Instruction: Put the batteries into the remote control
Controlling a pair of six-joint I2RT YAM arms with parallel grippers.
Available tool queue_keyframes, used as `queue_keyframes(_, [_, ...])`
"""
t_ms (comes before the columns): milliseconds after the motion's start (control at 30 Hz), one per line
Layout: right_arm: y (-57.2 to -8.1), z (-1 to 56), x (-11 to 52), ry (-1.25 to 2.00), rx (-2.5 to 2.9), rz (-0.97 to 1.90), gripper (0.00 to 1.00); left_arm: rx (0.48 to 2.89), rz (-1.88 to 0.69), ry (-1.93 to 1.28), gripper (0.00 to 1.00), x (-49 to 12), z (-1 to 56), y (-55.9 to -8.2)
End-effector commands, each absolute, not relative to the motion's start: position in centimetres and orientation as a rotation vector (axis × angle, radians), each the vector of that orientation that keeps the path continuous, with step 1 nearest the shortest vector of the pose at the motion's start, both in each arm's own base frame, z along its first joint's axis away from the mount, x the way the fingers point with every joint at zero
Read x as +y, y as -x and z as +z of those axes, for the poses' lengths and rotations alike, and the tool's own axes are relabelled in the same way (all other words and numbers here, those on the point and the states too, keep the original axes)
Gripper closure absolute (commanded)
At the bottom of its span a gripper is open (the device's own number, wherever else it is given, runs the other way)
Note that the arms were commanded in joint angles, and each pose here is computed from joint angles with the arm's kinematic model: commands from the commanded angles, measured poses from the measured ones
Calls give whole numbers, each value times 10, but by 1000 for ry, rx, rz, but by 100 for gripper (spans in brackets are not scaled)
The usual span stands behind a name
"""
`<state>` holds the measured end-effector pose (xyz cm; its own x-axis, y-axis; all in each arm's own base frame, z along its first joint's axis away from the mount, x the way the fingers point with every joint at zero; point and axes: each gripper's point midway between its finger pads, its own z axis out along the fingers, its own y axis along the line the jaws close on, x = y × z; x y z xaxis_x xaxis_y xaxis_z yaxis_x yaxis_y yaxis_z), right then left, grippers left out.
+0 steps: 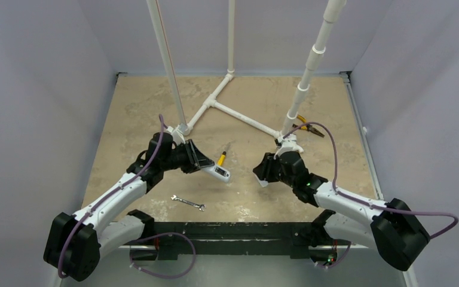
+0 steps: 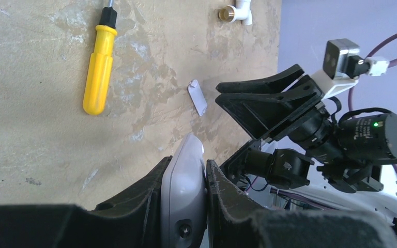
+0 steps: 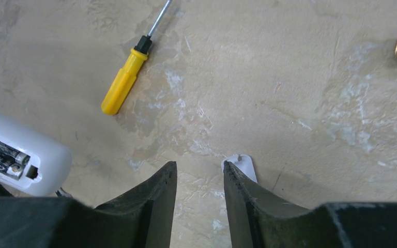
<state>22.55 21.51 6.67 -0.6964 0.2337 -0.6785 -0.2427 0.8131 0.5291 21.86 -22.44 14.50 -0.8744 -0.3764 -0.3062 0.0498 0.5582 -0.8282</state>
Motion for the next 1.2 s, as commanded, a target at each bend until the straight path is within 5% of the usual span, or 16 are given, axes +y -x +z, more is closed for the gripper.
queue_keyframes(0, [-238,78,199,185,2238,533,51,2252,-1316,221,100,-230,167,-228])
queue_keyframes(67, [-236,70,197,246,2292,406,40,2249,-1317,220,100,-230,168,-228])
queue_keyframes(200, [-221,54,210,414,2339,172,36,2248,-1315,218,100,-230,170,-228])
queue_keyframes(433, [-221,49,205,439,2344,11,61,2257,-1307,217,100,-229,168,-227])
queue_keyframes(1167, [-205,2,210,472,2521,-38,71,2268,-1308,224,100,-230,164,-232])
